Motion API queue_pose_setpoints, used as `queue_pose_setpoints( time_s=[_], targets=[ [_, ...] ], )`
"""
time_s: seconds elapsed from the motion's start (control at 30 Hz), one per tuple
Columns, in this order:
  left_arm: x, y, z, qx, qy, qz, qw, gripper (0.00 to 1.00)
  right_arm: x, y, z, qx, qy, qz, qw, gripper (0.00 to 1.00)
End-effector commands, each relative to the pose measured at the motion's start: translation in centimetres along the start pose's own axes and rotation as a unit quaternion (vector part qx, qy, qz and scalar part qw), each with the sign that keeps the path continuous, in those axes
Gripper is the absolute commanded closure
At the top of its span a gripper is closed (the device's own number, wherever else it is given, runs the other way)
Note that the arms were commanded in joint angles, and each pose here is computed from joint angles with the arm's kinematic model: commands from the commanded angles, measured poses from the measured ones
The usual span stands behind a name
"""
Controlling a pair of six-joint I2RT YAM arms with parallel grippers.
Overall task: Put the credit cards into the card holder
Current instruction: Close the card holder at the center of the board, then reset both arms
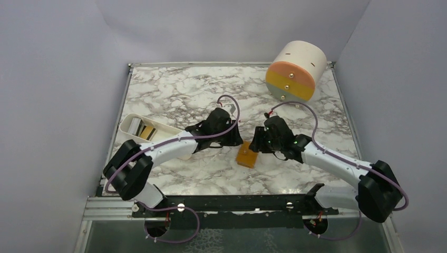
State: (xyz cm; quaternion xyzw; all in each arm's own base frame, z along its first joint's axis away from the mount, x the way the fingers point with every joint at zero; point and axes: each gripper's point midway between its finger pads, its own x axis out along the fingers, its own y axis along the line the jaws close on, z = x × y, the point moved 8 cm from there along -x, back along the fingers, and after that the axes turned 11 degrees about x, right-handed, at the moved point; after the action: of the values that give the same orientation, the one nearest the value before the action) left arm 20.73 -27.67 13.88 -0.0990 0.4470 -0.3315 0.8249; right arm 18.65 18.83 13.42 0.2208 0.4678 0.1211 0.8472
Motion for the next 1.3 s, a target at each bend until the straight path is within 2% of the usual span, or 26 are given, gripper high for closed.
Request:
queue_pose_setpoints(
  time_s=[0.0, 0.1, 0.17, 0.2, 0.23, 0.27, 0.43, 0.57, 0.77, 0.97, 1.17, 1.27],
  targets=[
    [-4.4, -1.1, 4.5, 0.044, -0.1, 0.033, 0.993, 0.57, -3.6, 1.0, 1.8, -0.012, -0.046, 0.008, 0.999, 0.48],
    [-7.2, -2.0, 6.3, 0.062, -0.138, 0.039, 0.988, 0.51, -6.4, 1.9, 2.8, 0.009, -0.087, 0.047, 0.995, 0.39],
    [-8.9, -2.6, 6.9, 0.065, -0.16, 0.034, 0.984, 0.42, -8.4, 2.3, 3.5, 0.025, -0.118, 0.059, 0.991, 0.22],
    [-9.6, -2.8, 7.1, 0.065, -0.171, 0.03, 0.983, 0.29, -9.5, 2.5, 4.0, 0.03, -0.134, 0.061, 0.989, 0.11],
    [-10.4, -3.1, 7.4, 0.065, -0.182, 0.026, 0.981, 0.05, -10.6, 2.6, 4.5, 0.032, -0.15, 0.062, 0.986, 0.09],
    [-11.1, -3.2, 7.5, 0.066, -0.19, 0.025, 0.979, 0.01, -11.5, 2.7, 5.0, 0.033, -0.164, 0.061, 0.984, 0.08],
    [-14.6, -4.2, 8.5, 0.089, -0.23, 0.016, 0.969, 0.01, -16.5, 3.6, 7.4, 0.021, -0.235, 0.069, 0.969, 0.07],
    [-16.7, -4.4, 8.7, 0.103, -0.257, 0.016, 0.961, 0.01, -18.1, 3.6, 7.9, 0.01, -0.255, 0.075, 0.964, 0.07],
    [-17.4, -3.3, 7.5, 0.094, -0.275, 0.035, 0.956, 0.01, -16.7, 3.3, 6.5, 0.007, -0.233, 0.099, 0.967, 0.07],
    [-15.7, -1.5, 5.8, 0.091, -0.274, 0.058, 0.956, 0.01, -14.7, 2.6, 5.1, 0.018, -0.207, 0.11, 0.972, 0.08],
    [-15.7, -1.9, 6.0, 0.08, -0.284, 0.043, 0.954, 0.01, -14.6, 2.5, 5.1, 0.018, -0.207, 0.105, 0.972, 0.08],
    [-15.1, -1.9, 5.9, 0.08, -0.271, 0.043, 0.958, 0.01, -14.9, 2.4, 5.2, 0.024, -0.211, 0.103, 0.972, 0.08]
  ],
)
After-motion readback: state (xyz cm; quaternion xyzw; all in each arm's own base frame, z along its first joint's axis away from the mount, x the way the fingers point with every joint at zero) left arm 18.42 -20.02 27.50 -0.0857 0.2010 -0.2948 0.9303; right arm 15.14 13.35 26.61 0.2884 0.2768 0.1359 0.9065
